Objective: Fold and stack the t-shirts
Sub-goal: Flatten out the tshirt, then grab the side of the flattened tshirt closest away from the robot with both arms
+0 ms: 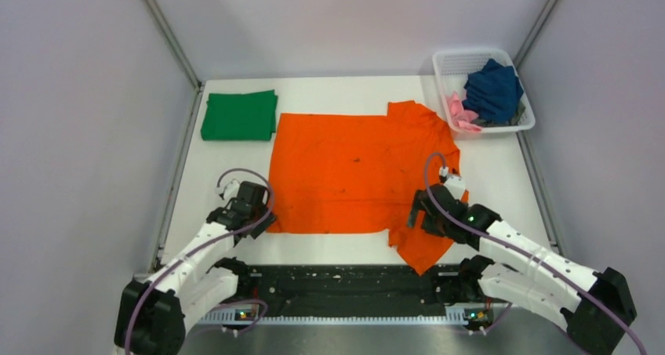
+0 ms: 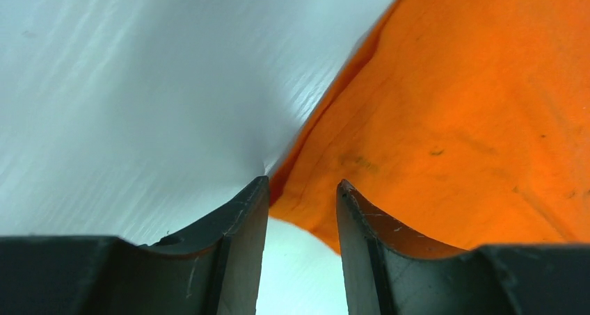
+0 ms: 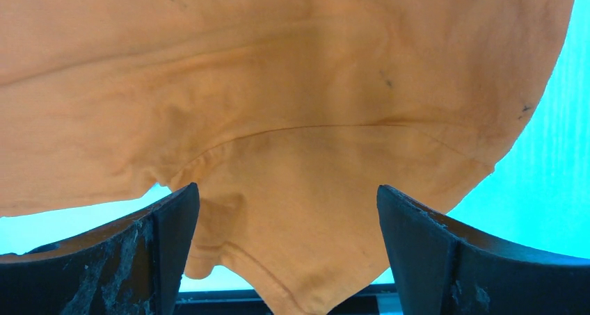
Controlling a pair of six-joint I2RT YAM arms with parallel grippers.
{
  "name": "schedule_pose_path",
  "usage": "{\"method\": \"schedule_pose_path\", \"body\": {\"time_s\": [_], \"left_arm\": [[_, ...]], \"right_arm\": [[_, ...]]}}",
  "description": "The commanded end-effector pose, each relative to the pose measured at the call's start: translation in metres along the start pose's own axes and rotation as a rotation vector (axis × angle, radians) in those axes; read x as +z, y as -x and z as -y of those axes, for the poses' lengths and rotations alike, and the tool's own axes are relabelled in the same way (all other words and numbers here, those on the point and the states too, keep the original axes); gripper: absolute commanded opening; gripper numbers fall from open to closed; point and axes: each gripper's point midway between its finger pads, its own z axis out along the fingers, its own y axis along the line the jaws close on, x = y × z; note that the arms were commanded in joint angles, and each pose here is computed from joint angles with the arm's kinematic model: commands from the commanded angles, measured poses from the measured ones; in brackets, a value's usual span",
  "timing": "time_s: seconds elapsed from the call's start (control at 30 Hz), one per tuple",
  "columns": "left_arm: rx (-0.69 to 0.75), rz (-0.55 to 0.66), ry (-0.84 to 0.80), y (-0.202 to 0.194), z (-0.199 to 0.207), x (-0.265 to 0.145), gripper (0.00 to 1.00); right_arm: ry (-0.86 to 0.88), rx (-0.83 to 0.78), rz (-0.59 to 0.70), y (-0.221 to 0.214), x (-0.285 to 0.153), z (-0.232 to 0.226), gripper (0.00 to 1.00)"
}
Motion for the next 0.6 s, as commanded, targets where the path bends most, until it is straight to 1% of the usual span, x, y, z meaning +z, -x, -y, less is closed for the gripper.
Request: {"method": "schedule_pose_path", "body": {"time_s": [0.0, 0.07, 0.17, 0.3, 0.47, 0.5, 0.53, 0.57], "left_arm": [[-0.020, -0.029, 0.069, -0.013, -0.027, -0.012, 0.45], [-0.034, -0.076, 0.030, -0.025, -0.023, -0.011, 0.42], [-0.027, -0.051, 0.065, -0.023, -0.028, -0.012, 0.41], [0.009, -0.092, 0.067, -0.030, -0.020, -0.010, 0.42], [0.067, -0.076, 0.127, -0.030, -0.016, -0.009, 0.41], [0.077, -0.074, 0.130, -0.030, -0.014, -0.009, 0.38], [0.088, -0.072, 0.128, -0.030, -0.012, -0.009, 0.28], [0.098, -0.068, 0.122, -0.030, -0.009, -0.009, 0.09]], "right_arm": [[0.012, 0.019, 0.068, 0.020, -0.010, -0.011, 0.97], [0.019, 0.021, 0.072, 0.020, -0.009, -0.012, 0.97], [0.033, 0.021, 0.079, 0.021, -0.007, -0.015, 0.97], [0.037, 0.014, 0.077, 0.020, -0.006, -0.016, 0.97], [0.036, 0.017, 0.076, 0.017, -0.006, -0.012, 0.97], [0.037, 0.018, 0.074, 0.016, -0.007, -0.011, 0.97], [0.041, 0.021, 0.069, 0.016, -0.008, -0.011, 0.97], [0.045, 0.020, 0.064, 0.015, -0.010, -0.012, 0.97]]}}
